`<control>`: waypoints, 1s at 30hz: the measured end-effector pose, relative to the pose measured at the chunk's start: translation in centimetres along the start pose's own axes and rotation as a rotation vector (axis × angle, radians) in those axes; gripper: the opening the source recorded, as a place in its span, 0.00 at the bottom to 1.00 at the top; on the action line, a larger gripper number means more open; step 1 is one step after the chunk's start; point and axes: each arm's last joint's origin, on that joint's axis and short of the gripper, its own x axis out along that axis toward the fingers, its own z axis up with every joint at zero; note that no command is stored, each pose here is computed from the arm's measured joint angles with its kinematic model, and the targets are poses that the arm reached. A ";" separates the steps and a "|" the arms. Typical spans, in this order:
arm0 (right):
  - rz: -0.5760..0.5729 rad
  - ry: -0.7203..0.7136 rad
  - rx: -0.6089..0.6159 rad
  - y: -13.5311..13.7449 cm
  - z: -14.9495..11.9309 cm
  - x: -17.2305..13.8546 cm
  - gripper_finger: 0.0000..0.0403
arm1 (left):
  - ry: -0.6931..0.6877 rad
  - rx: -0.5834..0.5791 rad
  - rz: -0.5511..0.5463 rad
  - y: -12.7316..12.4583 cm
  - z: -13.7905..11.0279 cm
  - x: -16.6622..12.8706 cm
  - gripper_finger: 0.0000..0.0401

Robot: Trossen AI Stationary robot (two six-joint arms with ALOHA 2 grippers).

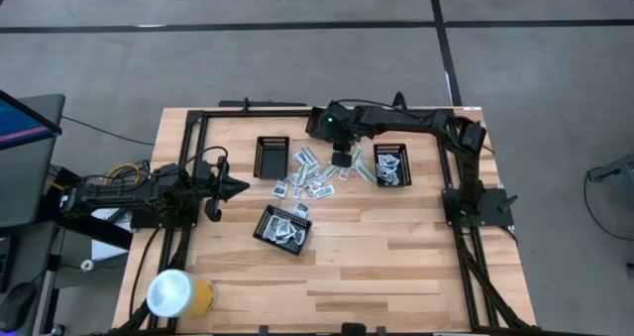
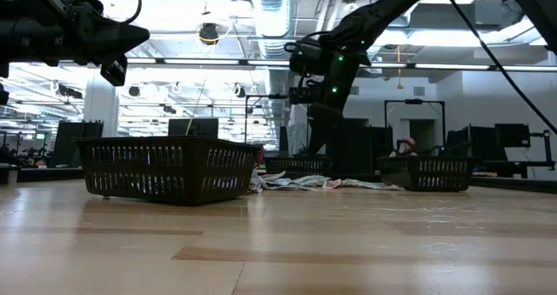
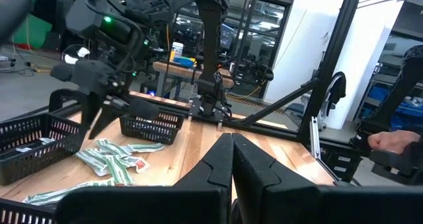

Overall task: Pick & Place First Aid Supplies
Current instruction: Put the orange ointment pack into the top black bin

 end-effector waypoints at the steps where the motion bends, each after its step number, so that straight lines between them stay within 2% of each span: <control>1: 0.005 0.004 0.003 0.3 0.1 0.0 0.17 | 0.000 0.000 0.000 0.0 0.0 0.0 0.02; 7: 0.028 0.001 -0.004 2.4 0.5 -2.0 0.17 | -0.001 0.000 0.000 0.0 0.0 0.0 0.02; 14: 0.022 -0.107 -0.007 4.2 1.3 -6.7 0.17 | -0.001 0.000 0.000 0.0 0.0 0.0 0.02; 21: 0.011 -0.131 0.042 4.8 0.0 -12.0 0.17 | -0.005 0.001 -0.001 0.0 0.0 0.0 0.02; 24: -0.033 -0.151 0.074 4.9 -1.7 -13.3 0.17 | -0.006 0.001 -0.001 0.0 0.1 0.0 0.02; 28: -0.110 -0.176 0.177 5.3 -6.3 -13.2 0.17 | -0.008 0.001 -0.002 0.0 0.1 0.0 0.02; 30: -0.135 -0.237 0.212 5.6 -8.6 -12.8 0.17 | -0.008 0.001 -0.002 0.0 0.1 0.0 0.02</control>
